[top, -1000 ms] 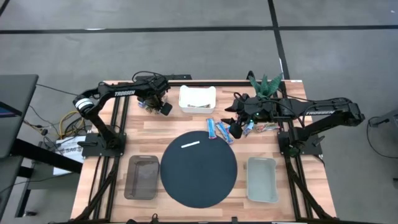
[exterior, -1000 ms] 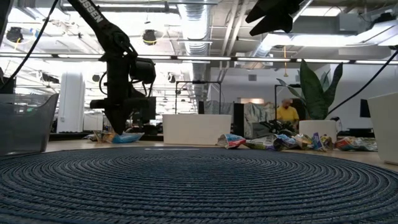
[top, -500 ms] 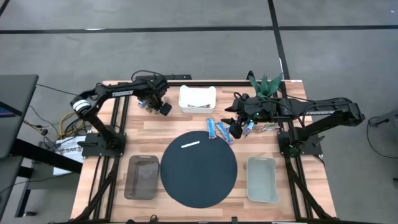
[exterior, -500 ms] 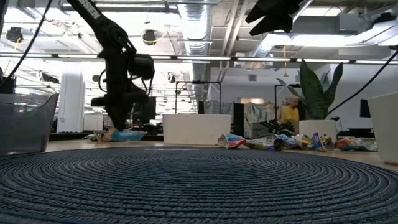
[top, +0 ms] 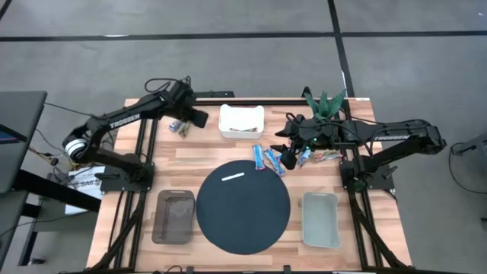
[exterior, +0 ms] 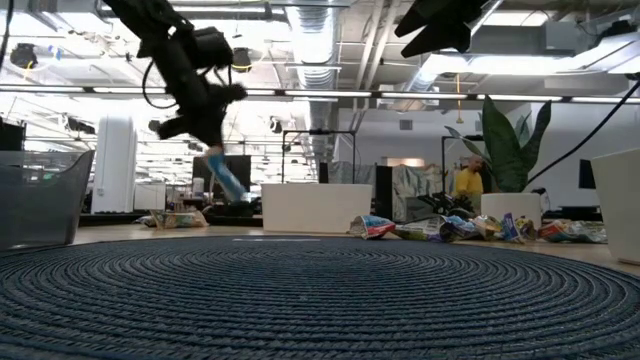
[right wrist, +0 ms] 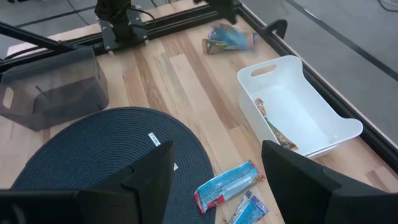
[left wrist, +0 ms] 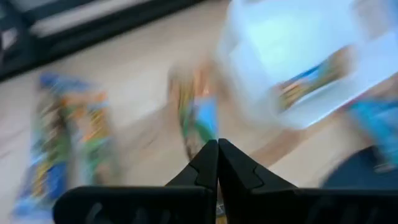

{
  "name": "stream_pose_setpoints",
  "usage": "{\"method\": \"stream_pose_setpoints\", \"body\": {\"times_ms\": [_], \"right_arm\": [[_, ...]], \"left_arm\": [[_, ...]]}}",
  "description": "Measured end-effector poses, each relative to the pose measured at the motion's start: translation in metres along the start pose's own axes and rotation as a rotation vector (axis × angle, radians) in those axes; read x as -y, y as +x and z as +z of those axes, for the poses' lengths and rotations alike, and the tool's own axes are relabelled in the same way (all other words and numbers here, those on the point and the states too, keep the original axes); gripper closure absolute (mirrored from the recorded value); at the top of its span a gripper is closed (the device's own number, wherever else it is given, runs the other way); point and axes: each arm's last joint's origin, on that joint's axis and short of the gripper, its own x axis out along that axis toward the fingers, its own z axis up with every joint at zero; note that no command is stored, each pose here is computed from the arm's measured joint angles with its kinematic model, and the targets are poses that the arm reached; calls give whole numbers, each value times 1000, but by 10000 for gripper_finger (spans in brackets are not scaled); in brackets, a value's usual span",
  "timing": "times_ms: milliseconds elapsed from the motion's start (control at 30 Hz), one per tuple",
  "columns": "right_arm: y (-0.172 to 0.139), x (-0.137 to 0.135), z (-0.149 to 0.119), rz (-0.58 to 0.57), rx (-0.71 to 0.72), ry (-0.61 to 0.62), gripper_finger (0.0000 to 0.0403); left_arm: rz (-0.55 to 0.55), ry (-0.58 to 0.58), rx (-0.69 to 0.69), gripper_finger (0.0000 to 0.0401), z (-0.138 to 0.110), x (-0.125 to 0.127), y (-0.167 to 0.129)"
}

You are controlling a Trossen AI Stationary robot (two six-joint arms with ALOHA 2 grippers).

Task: Pick and place Granola Bars by type
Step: Put the yellow granola bar into the white bin

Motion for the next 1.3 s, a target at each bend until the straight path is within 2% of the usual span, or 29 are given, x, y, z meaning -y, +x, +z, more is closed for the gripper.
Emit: {"method": "stream_pose_setpoints", "body": {"times_ms": [200,533,700,833,967,1100,1200,1300], "right_arm": [[0,0,1,2,9,2,171],[0,0,2,5,20,5,171],[0,0,2,5,20,5,171],[0,0,2,5,20,4,171],[0,0,2,5,20,4,171],[0,0,2,5,20,4,171],[0,0,2,5,20,4,171],[0,0,2,5,20,4,171]], "left_arm": [[-192,-64,142,401,15,18,-3],[-106,-81,23,401,3,10,0],[-144,-48,-54,395,-3,11,0],[-145,-31,-118,348,-11,15,2],[-76,-8,-125,276,-17,20,4],[-23,17,-207,216,-27,27,19],[-5,81,-280,188,-36,34,39],[76,124,-279,173,-40,38,55]]}}
